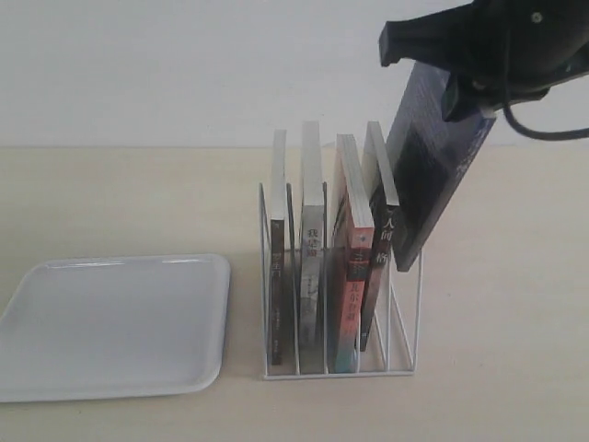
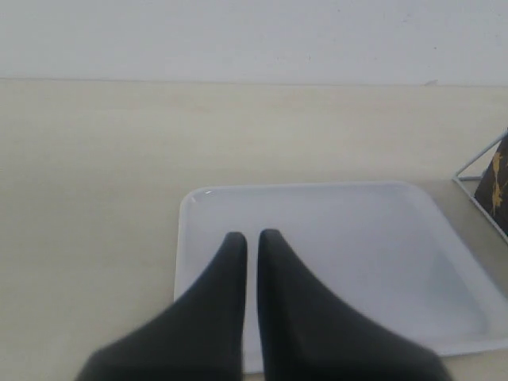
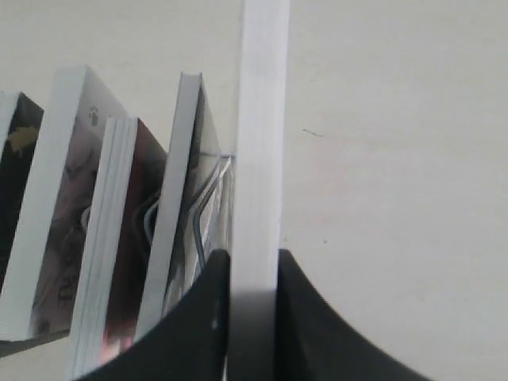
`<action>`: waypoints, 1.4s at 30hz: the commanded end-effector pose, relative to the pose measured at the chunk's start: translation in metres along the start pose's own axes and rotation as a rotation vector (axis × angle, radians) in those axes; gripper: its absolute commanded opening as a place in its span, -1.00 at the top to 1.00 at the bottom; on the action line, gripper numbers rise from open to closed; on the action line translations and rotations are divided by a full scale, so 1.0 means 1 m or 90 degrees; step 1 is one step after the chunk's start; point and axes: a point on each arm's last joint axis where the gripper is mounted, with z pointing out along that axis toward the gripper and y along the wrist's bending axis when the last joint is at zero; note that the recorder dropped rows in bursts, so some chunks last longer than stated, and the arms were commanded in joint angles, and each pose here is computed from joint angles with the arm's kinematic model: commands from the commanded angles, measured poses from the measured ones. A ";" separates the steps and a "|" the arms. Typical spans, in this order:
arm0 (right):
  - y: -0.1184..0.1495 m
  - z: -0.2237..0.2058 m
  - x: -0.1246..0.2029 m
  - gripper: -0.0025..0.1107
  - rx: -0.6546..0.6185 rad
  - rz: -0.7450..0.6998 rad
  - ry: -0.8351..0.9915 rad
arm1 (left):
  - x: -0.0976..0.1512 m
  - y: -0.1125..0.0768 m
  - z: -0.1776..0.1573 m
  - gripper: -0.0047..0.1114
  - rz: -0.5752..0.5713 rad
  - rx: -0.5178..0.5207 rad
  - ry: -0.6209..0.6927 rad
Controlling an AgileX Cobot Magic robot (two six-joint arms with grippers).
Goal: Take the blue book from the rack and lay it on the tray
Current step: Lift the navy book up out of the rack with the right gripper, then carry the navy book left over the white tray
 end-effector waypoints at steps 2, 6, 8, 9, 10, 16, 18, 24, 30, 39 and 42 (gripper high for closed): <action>-0.013 -0.044 -0.011 0.96 0.020 -0.027 -0.076 | 0.001 0.000 0.000 0.84 0.001 -0.001 -0.003; -0.015 -0.068 -0.018 0.96 -0.004 -0.023 -0.121 | 0.001 0.000 0.000 0.84 0.001 -0.001 -0.003; -0.016 -0.079 -0.021 0.96 -0.010 -0.022 -0.138 | 0.001 0.000 0.000 0.84 0.001 -0.001 -0.003; -0.017 -0.084 -0.022 0.96 -0.012 -0.026 -0.146 | 0.001 0.000 0.000 0.84 0.001 -0.001 -0.003; -0.018 -0.089 -0.023 0.96 -0.015 -0.027 -0.152 | 0.001 0.000 0.000 0.84 0.001 -0.001 -0.003; -0.017 -0.107 -0.029 0.96 -0.032 -0.037 -0.175 | 0.001 0.000 0.000 0.84 0.001 -0.001 -0.003; -0.017 -0.109 -0.030 0.96 -0.034 -0.046 -0.179 | 0.001 0.000 0.000 0.84 0.001 -0.001 -0.003; 0.001 -0.124 -0.031 0.96 -0.066 -0.106 -0.229 | 0.001 0.000 0.000 0.84 0.001 -0.001 -0.003; 0.018 -0.136 -0.031 0.96 -0.084 -0.173 -0.286 | 0.001 0.000 0.000 0.84 0.001 -0.001 -0.003; 0.058 -0.140 -0.027 0.96 -0.180 -0.253 -0.351 | 0.001 0.000 0.000 0.84 0.001 -0.001 -0.003; 0.076 -0.129 -0.024 0.96 -0.197 -0.274 -0.336 | 0.001 0.000 0.000 0.84 0.001 -0.001 -0.003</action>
